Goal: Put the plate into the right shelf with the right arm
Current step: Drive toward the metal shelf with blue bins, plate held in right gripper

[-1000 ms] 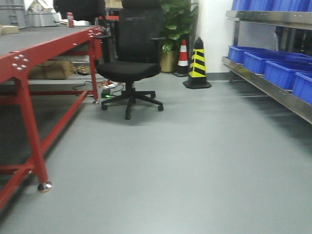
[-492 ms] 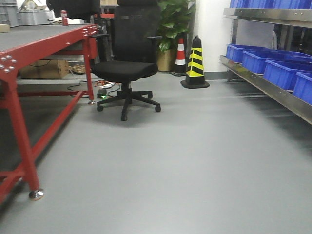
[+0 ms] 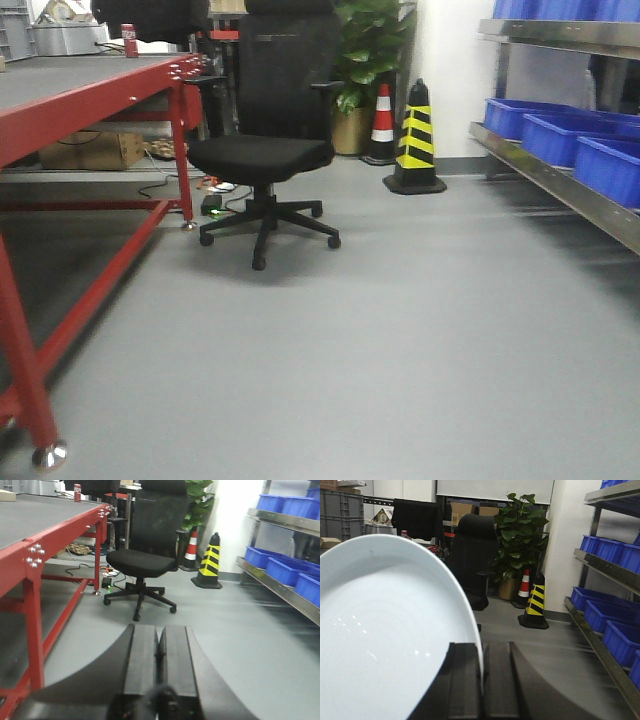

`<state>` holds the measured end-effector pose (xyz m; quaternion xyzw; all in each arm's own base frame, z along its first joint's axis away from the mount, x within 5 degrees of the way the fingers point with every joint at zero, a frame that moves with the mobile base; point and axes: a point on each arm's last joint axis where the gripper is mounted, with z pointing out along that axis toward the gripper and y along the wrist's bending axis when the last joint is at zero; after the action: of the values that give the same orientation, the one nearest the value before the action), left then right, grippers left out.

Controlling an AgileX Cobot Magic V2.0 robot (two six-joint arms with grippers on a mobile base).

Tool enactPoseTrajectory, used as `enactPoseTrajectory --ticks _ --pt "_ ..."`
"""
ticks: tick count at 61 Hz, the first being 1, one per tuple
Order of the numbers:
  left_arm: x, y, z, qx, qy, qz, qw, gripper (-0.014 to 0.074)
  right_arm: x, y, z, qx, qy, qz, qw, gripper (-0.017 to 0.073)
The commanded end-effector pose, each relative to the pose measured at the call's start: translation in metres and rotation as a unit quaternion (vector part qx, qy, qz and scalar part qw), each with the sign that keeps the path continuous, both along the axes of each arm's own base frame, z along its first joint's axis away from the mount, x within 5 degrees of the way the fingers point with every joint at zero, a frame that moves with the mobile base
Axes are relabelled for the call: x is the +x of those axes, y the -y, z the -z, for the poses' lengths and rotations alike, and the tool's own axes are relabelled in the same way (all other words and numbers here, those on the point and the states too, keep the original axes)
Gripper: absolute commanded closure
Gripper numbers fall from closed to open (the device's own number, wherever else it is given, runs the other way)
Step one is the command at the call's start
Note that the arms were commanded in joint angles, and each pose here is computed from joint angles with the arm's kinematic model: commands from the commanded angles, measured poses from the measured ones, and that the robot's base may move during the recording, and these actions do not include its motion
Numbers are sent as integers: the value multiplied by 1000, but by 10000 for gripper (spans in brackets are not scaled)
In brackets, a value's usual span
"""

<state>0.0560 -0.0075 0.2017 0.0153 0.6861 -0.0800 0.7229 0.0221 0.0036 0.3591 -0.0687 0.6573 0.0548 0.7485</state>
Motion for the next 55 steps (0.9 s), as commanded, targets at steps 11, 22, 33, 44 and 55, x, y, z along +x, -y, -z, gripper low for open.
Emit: enactPoseTrajectory --ticks 11,22,33,44,55 --pt "-1 0 -6 -9 45 4 999 640 -2 0 -16 5 54 3 999 531" --pt "-1 0 -6 -9 45 4 999 640 -2 0 -16 5 54 3 999 531" --pt "-1 0 -6 -9 45 4 999 640 -2 0 -16 5 54 3 999 531" --pt "-1 0 -6 -9 45 4 999 640 -2 0 -16 5 54 3 999 531" --pt "-1 0 -6 -9 45 4 999 640 -2 0 -16 5 54 3 999 531"
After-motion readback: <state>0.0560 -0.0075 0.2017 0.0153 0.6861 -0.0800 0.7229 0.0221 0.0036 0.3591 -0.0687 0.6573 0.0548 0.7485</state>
